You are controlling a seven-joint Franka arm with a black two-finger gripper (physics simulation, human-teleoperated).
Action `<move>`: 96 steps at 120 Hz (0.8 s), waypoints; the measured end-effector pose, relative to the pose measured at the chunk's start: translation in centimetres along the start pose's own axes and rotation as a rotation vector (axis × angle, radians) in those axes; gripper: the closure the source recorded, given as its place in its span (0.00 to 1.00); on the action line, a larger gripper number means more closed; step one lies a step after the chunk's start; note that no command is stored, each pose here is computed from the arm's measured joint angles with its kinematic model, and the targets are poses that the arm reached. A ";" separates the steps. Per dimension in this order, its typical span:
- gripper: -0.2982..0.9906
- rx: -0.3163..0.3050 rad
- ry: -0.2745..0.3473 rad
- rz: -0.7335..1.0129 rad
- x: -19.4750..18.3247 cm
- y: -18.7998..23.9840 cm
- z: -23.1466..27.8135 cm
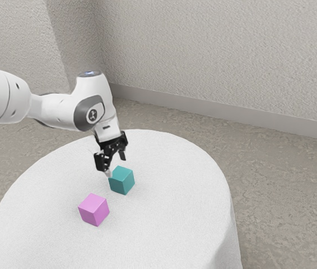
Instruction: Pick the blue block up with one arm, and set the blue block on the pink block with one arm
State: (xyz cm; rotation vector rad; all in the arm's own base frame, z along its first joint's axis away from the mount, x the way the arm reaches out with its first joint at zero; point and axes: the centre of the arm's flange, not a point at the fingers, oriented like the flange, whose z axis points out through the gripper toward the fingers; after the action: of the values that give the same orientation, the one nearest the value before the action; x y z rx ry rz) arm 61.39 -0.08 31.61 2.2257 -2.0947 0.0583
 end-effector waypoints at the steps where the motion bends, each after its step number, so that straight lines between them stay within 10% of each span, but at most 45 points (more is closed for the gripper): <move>1: 0.23 0.000 0.001 0.002 0.0 0.0 0.1; 61: 0.23 -0.042 0.022 0.101 -0.4 -1.0 5.7; 96: 0.51 0.023 0.036 0.116 -0.2 -0.8 2.4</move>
State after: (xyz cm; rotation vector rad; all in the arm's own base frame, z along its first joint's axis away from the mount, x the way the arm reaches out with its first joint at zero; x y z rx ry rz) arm 62.14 -0.07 29.20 2.0972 -2.2126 0.1301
